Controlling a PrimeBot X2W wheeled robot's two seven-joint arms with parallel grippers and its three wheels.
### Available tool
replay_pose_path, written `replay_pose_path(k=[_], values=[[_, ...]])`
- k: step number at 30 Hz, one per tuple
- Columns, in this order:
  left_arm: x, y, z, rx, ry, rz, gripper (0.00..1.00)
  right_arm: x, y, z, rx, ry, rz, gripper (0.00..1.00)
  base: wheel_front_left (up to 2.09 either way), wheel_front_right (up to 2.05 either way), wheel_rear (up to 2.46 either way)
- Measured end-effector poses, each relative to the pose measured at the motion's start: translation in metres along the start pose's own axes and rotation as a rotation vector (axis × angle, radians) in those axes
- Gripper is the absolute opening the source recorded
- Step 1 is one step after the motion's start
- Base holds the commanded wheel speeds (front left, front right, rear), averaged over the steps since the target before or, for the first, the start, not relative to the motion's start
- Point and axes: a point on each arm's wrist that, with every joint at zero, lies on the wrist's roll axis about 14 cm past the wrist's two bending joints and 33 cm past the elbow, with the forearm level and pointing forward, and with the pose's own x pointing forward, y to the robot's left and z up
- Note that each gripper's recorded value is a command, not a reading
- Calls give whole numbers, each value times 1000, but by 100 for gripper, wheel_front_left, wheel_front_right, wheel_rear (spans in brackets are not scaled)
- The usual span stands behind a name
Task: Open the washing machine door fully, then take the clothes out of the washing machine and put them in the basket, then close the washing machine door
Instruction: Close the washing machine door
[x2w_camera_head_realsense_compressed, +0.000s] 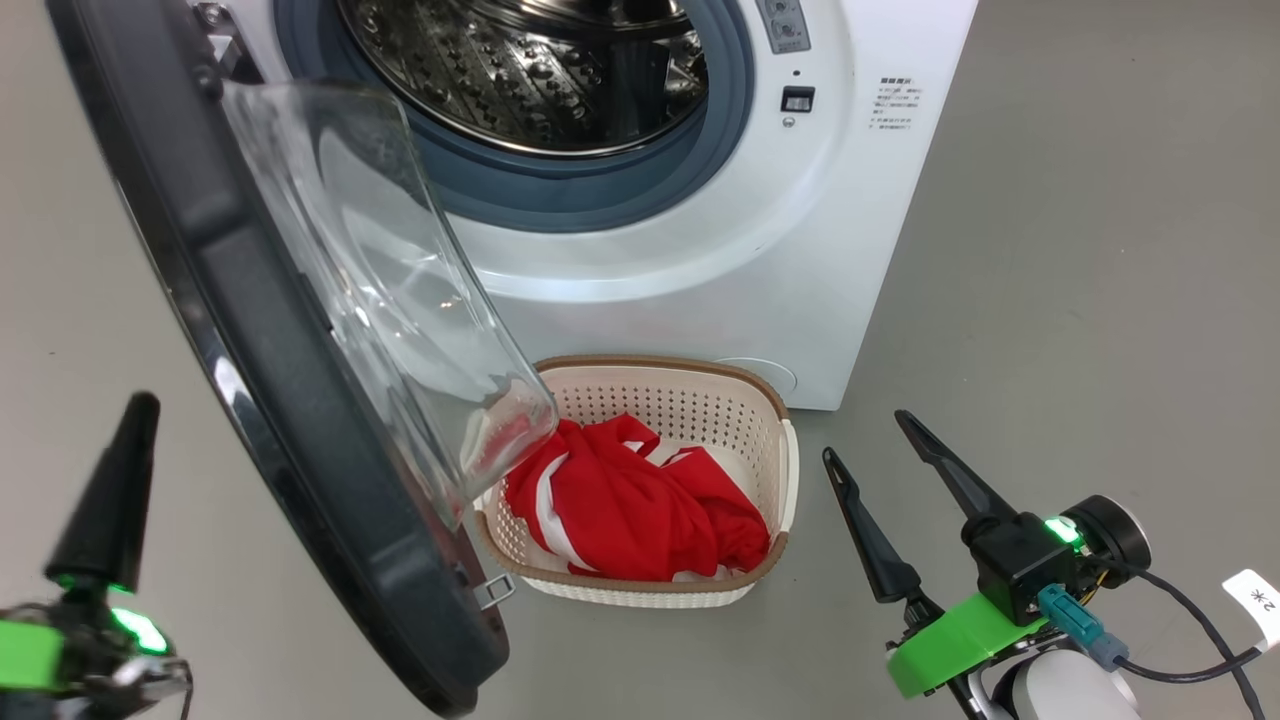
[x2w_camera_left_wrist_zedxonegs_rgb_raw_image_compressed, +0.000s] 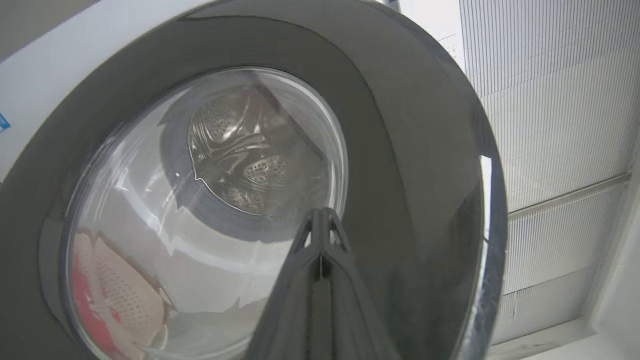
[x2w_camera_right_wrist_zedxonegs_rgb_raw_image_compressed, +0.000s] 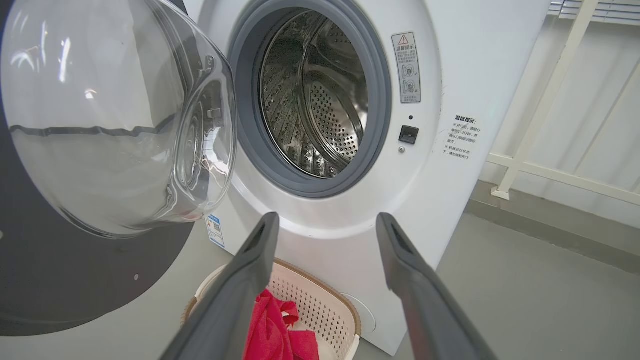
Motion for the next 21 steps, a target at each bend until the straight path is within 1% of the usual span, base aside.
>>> replay_pose_path(k=[4,6,10,21], values=[[-1,-23,-10,-182,99,-32,0,-1,-1,-1,8,2,-3,100,0,0,0],[-2,-32,-16,-234,147,-47,0,-1,-1,-2,9,5,-3,100,0,0,0],[-3,-43,-23,-250,195,-66,0,0,-2,-6,13,13,-6,100,0,0,0],[5,-50,-44,-255,272,-71,0,-4,-10,-13,19,34,-29,100,0,0,0]])
